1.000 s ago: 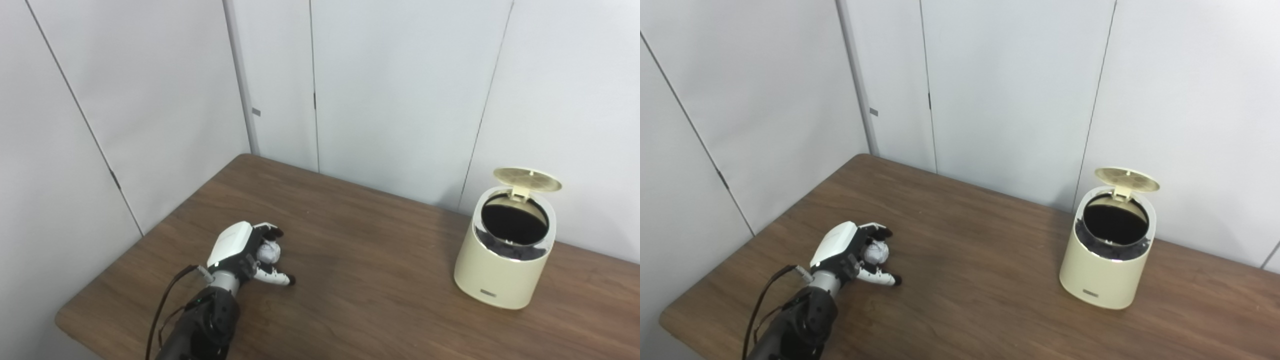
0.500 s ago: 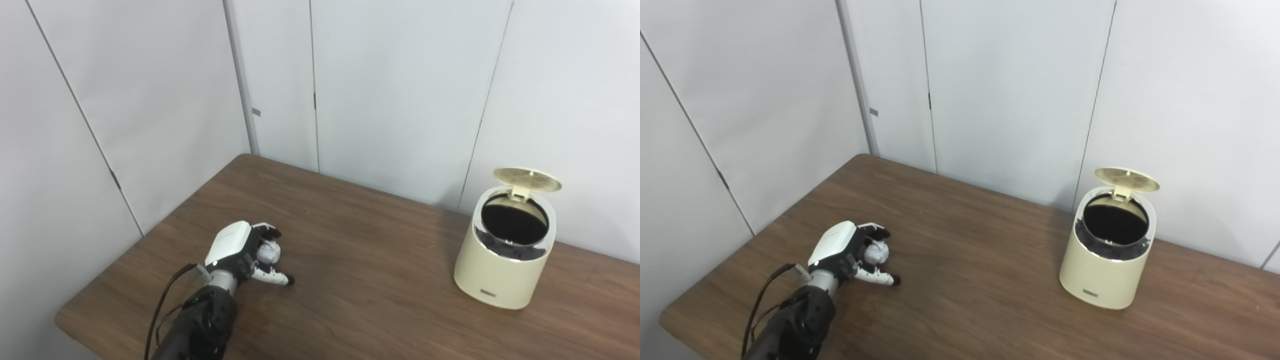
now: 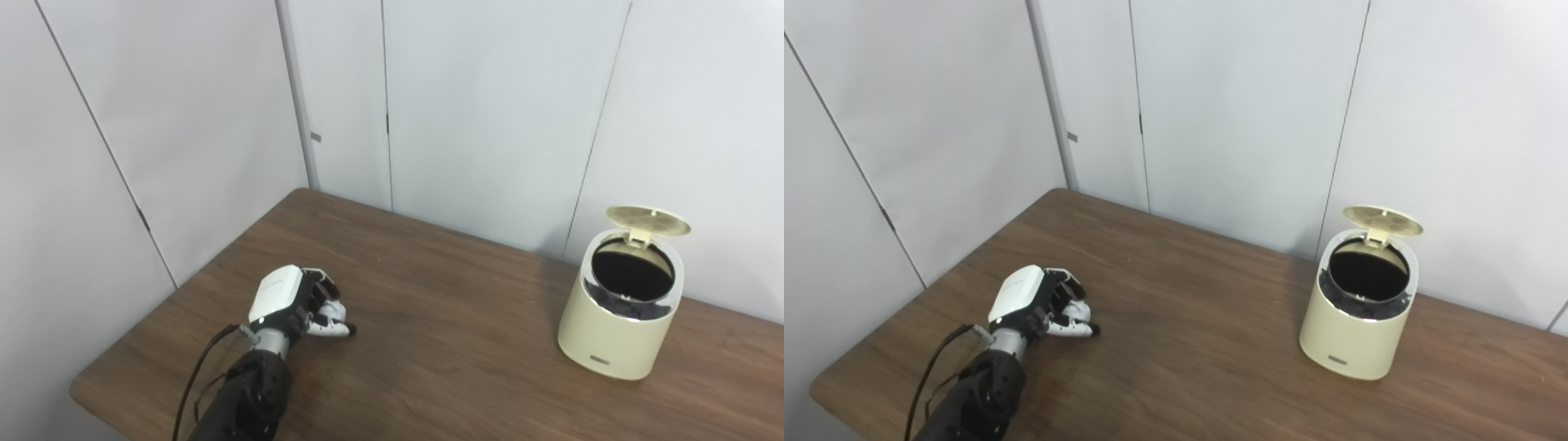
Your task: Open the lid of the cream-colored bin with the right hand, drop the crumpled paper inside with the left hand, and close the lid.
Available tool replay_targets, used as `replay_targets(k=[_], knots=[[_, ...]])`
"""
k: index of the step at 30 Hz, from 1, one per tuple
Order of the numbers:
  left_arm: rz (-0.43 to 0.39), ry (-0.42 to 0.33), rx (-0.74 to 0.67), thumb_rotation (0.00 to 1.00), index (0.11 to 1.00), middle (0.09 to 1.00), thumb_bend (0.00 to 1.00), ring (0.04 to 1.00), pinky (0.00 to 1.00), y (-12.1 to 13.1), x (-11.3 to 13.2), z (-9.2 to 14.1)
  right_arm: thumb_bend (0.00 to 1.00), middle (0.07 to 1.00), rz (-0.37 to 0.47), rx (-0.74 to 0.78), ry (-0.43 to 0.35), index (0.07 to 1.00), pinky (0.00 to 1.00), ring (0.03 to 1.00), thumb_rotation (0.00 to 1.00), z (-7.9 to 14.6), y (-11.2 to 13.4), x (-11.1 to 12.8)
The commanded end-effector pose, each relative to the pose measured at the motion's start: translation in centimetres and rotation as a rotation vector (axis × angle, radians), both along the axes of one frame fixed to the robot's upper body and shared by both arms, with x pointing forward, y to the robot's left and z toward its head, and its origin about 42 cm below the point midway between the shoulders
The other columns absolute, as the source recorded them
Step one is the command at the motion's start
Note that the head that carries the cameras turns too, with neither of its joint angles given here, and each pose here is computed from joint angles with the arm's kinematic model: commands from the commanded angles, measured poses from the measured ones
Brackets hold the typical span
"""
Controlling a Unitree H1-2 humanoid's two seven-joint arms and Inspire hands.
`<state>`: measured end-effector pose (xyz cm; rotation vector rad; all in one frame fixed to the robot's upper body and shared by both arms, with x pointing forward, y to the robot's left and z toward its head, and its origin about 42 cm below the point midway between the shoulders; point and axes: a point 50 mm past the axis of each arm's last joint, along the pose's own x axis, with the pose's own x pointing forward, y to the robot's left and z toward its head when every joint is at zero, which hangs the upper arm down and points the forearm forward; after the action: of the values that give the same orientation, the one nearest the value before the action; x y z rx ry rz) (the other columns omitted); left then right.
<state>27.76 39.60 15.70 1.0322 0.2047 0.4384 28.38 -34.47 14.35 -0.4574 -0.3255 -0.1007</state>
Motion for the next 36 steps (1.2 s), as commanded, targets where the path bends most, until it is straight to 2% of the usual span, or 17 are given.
replay_targets(k=[1, 9, 17, 22, 31, 36], knots=[[0.006, -0.020, 0.010, 0.00, 0.519, 0.456, 0.50, 0.427, 0.38, 0.2, -0.1, 0.1, 0.98, 0.814, 0.003, -0.003, -0.070, 0.791, 0.60, 0.791, 0.86, 2.0, -0.1, 0.4], [-0.024, -0.022, -0.016, 0.00, 0.496, 0.474, 0.50, 0.427, 0.36, -0.2, -0.4, 0.0, 0.98, 0.820, 0.000, 0.000, -0.071, 0.795, 0.61, 0.796, 0.86, 2.0, -0.2, 0.4], [-0.069, -0.035, -0.093, 0.00, 0.474, 0.496, 0.50, 0.452, 0.40, -0.7, -0.6, 0.2, 0.96, 0.831, 0.001, -0.003, -0.065, 0.806, 0.63, 0.808, 0.86, 2.0, -0.2, 0.4], [-0.117, -0.070, -0.086, 0.00, 0.478, 0.495, 0.50, 0.449, 0.40, -1.1, -0.4, 0.7, 0.93, 0.835, 0.002, -0.005, -0.069, 0.815, 0.64, 0.815, 0.86, 1.9, 0.2, 0.5], [-0.252, -0.198, -0.028, 0.00, 0.501, 0.486, 0.50, 0.430, 0.36, -3.4, 0.8, 5.1, 0.88, 0.836, 0.006, -0.025, -0.089, 0.827, 0.67, 0.817, 0.87, 1.2, 1.8, 1.0], [-0.338, -0.280, 0.008, 0.00, 0.492, 0.488, 0.50, 0.429, 0.35, -6.0, 1.3, 8.4, 0.83, 0.845, 0.002, -0.022, -0.091, 0.835, 0.69, 0.831, 0.85, 0.8, 2.6, 1.2]])
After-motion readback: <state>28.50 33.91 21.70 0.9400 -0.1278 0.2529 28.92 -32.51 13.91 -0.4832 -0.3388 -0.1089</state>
